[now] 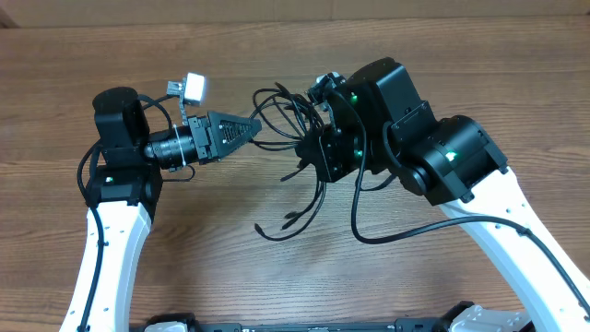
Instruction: Untangle cables
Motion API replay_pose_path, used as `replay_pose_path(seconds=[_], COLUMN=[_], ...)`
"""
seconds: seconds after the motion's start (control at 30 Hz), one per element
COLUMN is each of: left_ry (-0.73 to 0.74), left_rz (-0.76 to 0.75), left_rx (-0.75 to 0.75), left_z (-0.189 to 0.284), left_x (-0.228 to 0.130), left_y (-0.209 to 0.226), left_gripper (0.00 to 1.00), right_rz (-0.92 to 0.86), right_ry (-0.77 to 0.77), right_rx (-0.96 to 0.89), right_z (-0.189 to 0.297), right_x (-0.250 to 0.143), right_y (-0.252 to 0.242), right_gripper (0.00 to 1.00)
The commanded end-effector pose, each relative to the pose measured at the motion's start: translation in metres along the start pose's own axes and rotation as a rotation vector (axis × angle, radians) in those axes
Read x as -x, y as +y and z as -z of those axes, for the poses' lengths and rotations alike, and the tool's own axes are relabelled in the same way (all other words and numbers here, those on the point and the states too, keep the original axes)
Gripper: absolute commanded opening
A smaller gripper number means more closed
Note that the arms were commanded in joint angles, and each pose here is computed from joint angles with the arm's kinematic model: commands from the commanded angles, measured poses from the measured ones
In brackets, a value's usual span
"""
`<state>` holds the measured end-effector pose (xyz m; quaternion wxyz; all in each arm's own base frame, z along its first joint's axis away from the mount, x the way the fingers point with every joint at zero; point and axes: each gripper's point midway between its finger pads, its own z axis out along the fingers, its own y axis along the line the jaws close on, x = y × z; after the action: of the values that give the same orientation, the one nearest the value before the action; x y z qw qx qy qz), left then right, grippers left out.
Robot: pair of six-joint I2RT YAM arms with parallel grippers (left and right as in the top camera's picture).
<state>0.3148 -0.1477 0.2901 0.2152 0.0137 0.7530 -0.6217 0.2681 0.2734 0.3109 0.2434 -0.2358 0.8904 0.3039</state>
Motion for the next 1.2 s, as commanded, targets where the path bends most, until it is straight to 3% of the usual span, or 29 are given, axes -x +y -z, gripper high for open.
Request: replay_pose_path(seconds=[0.0, 0.57, 1.07, 1.17], left_ry=[-0.001, 0.008, -0.010, -0.012], left_rz=[-0.041, -0.021, 0.003, 0.008], left_rx=[0.013, 0.016, 0.059, 0.069], left_z=[0.001, 0.001, 0.001, 0.001], left_x=[0.000, -0.003, -0.002, -0.003], left_y=[0.003, 0.005, 0.014, 0.016], left_gripper=[0.62, 0.62, 0.64, 0.59], right_rz=[0.021, -0.010, 0.020, 0.028], right_ry=[-0.067, -0.163, -0.127, -0.126], right_rx=[0.030, -0.290, 0.011, 0.082], right_z=[0.015, 0.024, 0.021, 0.024], right_x=[0.012, 0.028, 0.024, 0.024], right_y=[0.013, -0.041, 0.013, 0.026], right_gripper=[0.04, 0.04, 0.04, 0.04])
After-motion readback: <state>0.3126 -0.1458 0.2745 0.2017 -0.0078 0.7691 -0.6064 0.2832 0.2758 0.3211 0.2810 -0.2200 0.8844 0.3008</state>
